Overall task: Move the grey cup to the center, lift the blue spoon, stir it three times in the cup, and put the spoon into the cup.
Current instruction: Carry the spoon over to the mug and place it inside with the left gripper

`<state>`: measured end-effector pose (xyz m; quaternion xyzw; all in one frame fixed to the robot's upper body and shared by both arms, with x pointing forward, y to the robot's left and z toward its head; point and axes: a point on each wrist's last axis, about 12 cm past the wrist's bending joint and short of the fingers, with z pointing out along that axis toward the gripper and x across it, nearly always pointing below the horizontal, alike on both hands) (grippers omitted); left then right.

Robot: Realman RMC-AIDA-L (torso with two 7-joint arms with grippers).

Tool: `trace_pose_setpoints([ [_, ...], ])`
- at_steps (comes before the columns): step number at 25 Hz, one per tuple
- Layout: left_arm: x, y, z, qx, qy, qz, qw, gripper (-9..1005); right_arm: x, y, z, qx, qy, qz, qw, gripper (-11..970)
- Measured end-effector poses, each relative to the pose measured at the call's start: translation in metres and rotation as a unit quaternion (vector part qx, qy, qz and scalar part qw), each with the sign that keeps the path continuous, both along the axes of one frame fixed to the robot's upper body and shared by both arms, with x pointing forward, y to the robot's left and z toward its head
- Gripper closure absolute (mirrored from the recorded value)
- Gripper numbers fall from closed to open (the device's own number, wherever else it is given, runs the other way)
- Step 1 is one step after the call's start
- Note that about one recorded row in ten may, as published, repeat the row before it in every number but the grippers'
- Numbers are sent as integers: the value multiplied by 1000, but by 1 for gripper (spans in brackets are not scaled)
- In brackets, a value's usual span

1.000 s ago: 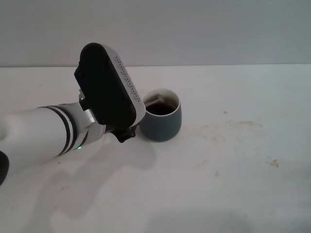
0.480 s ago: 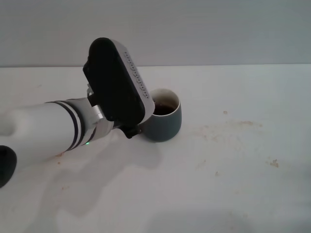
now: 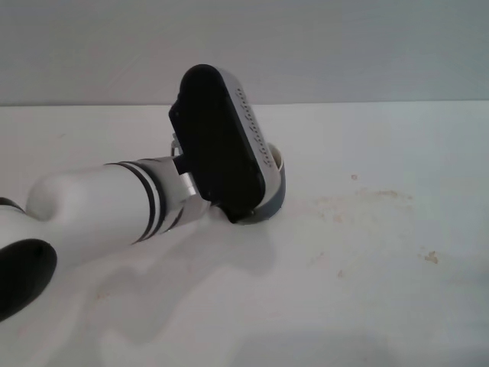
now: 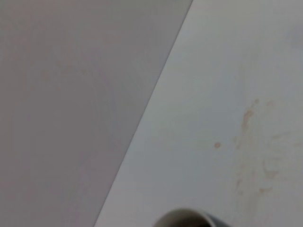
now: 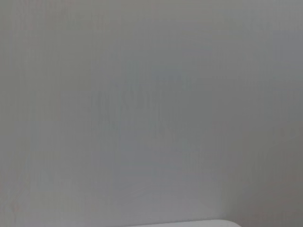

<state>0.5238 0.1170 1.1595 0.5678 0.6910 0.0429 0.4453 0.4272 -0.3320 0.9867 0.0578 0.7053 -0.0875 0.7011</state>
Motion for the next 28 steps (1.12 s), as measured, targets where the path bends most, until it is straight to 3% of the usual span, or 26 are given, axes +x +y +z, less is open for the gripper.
trace_pose_setpoints([
  [10,-10,3,9,-11,-11,-1,1000,834,3,2,1,1,-3,3,1000,961],
  [28,6,-11,2,-10,-24,-17,1000,847,3,2,1,2,-1,4,1000,961],
])
